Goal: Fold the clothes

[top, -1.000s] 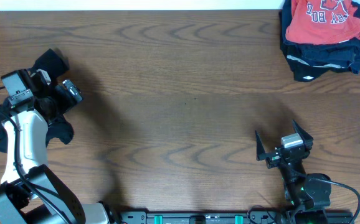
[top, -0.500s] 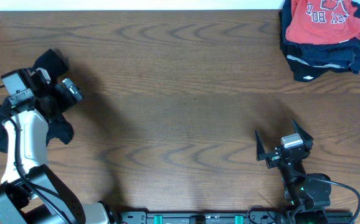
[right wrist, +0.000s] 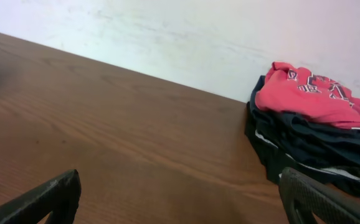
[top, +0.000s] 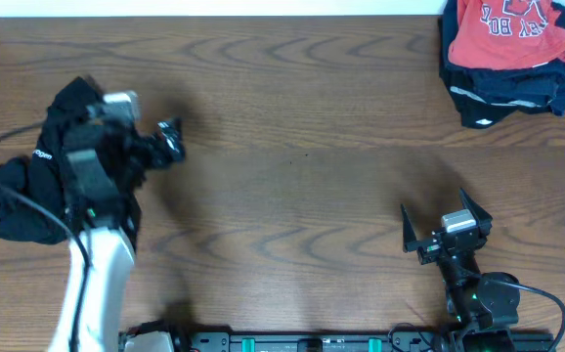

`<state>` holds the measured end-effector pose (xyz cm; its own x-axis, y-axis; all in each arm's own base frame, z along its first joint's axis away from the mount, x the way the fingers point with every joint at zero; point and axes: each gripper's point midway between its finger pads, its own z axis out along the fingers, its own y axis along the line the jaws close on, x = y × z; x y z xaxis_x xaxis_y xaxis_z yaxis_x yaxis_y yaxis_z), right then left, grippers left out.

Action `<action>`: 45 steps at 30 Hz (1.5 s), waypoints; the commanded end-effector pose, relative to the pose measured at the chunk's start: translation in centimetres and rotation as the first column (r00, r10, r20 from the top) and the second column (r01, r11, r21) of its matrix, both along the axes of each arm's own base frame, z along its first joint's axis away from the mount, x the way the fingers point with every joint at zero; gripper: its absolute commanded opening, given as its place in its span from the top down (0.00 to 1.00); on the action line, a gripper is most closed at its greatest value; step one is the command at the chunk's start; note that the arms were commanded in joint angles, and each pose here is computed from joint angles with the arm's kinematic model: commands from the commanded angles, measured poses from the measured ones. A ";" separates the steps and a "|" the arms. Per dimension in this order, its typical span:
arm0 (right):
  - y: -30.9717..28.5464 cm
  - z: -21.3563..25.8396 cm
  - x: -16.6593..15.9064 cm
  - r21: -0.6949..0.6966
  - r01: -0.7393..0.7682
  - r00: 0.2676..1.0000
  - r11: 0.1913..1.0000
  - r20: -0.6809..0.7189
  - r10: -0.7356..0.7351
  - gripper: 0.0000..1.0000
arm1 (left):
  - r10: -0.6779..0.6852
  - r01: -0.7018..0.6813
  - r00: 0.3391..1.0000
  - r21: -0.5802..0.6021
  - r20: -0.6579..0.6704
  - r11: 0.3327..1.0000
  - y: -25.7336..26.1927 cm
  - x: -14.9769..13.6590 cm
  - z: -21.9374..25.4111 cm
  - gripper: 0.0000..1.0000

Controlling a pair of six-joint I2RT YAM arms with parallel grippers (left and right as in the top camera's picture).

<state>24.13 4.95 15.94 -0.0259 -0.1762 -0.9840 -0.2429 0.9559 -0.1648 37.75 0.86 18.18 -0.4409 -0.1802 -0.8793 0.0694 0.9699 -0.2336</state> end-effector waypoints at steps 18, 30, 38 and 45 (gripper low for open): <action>0.1 0.0 0.0 0.001 -0.003 1.000 1.000 0.003 0.003 0.01 | -0.002 -0.026 0.951 0.087 0.309 0.996 -2.0 -10.4 -1.4 0.02; 0.1 0.0 0.0 0.001 -0.003 1.000 1.000 0.003 0.003 0.01 | 0.057 -0.095 0.939 0.096 0.340 0.991 -1.0 -11.8 -2.2 0.02; 0.1 0.0 0.0 0.001 -0.003 1.000 1.000 0.003 0.003 0.01 | 0.109 -0.156 0.926 0.101 0.361 0.983 0.0 -12.3 -2.5 0.02; 0.1 0.0 0.0 0.001 -0.003 1.000 1.000 0.003 0.003 0.01 | 0.119 -0.166 0.926 0.102 0.358 0.981 0.1 -12.8 -2.6 0.02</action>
<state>24.13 4.95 15.94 -0.0260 -0.1762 -0.9840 -0.2426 0.9560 -0.1648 25.09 0.67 15.84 -0.0850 -0.1008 -0.9913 -0.0003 0.9949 -0.1012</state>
